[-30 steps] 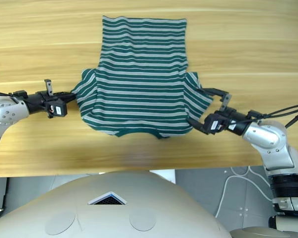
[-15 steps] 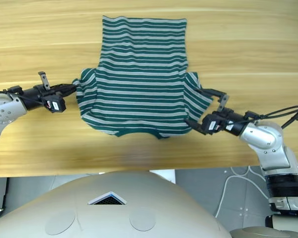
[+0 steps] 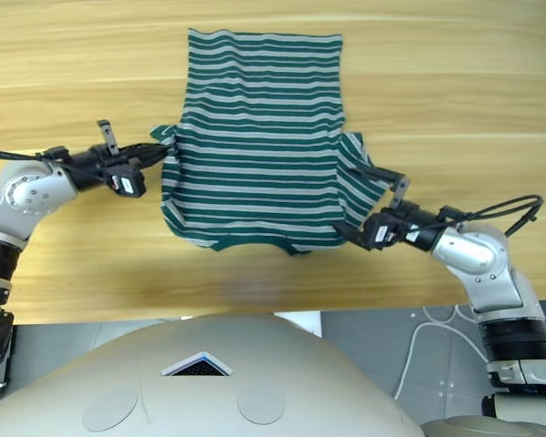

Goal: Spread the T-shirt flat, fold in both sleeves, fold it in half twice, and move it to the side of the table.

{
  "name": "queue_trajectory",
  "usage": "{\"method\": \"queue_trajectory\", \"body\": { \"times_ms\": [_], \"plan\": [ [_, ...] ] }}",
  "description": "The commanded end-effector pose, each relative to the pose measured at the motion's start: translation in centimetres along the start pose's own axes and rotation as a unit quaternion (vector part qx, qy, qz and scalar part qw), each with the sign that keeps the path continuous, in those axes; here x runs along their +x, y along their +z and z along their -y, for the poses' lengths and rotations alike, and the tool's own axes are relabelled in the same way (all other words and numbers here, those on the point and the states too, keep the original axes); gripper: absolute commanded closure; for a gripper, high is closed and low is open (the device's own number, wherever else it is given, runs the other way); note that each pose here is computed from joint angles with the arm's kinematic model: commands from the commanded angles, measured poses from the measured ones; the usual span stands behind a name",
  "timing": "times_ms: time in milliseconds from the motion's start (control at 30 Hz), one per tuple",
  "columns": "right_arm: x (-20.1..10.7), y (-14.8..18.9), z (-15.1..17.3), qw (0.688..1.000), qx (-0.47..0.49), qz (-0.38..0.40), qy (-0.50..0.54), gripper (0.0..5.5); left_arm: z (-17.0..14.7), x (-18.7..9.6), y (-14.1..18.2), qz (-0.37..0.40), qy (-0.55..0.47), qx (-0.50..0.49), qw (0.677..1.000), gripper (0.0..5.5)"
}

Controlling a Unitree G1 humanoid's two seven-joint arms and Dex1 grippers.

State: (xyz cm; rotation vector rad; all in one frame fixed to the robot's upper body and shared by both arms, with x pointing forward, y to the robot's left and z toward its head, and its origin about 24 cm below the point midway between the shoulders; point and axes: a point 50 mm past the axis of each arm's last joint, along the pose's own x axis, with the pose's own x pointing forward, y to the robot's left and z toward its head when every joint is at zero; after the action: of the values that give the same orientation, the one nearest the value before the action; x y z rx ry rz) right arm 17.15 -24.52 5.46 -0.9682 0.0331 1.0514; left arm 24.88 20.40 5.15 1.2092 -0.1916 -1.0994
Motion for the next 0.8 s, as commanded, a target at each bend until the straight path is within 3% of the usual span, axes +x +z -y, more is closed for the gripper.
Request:
{"method": "queue_trajectory", "body": {
  "times_ms": [33, 800],
  "plan": [
    [0.4, 0.3, 0.2, 1.0, -0.005, 0.011, -0.006, 0.1, 0.1, 1.4, 0.8, 0.025, -0.014, 0.012, 1.0, 5.46],
    [0.5, 0.6, 0.7, 1.0, -0.007, 0.019, -0.021, 0.1, 2.2, 3.8, 3.1, 0.085, -0.071, 0.004, 0.994, 5.46]
  ]
}}
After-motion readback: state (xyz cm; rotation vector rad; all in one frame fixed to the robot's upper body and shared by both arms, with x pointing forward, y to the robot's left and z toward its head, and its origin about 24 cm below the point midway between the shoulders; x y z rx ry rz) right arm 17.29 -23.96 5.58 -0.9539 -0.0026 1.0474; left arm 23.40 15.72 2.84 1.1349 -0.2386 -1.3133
